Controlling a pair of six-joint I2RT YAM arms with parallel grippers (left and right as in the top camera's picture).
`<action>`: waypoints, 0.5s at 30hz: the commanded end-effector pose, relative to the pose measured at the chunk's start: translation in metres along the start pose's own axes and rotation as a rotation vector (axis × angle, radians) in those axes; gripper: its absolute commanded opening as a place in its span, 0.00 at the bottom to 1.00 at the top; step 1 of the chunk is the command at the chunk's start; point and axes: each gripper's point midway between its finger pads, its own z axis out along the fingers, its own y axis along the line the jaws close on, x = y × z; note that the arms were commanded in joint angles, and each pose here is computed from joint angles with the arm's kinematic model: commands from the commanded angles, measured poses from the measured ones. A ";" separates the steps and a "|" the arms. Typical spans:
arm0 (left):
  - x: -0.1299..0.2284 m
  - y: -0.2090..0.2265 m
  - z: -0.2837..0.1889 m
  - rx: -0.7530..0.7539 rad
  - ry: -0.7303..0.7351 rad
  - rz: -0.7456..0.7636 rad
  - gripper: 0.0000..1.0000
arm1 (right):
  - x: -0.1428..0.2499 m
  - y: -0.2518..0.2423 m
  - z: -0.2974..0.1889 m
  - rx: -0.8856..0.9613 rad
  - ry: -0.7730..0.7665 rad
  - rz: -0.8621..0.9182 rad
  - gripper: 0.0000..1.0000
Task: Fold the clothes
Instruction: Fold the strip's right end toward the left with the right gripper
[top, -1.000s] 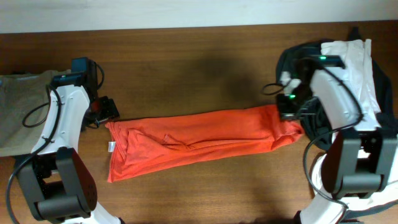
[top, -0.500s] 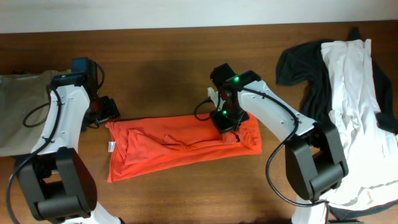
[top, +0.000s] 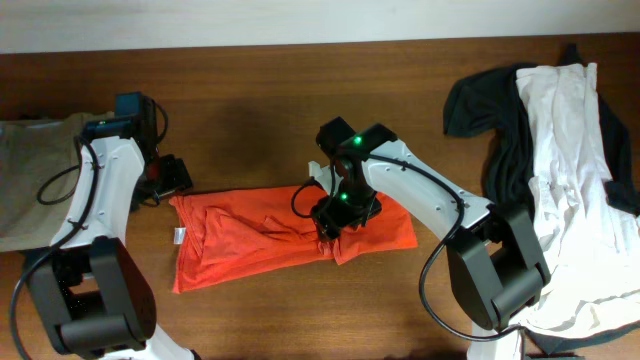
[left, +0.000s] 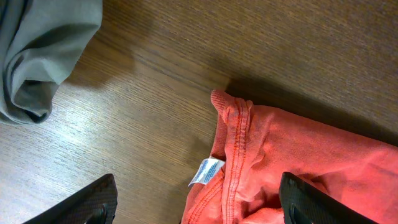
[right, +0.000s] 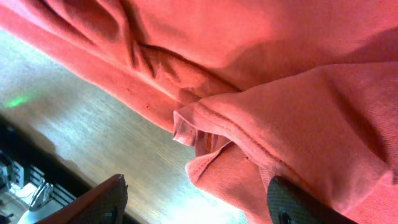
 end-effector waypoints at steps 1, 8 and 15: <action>-0.003 -0.001 -0.008 0.013 -0.020 -0.003 0.83 | -0.014 0.005 -0.025 0.003 -0.059 -0.051 0.80; -0.003 -0.001 -0.008 0.013 -0.018 -0.003 0.83 | -0.005 -0.047 -0.041 0.211 -0.048 0.209 0.84; -0.002 -0.002 -0.008 0.020 -0.017 -0.003 0.83 | 0.013 -0.030 0.013 0.017 0.005 0.282 0.55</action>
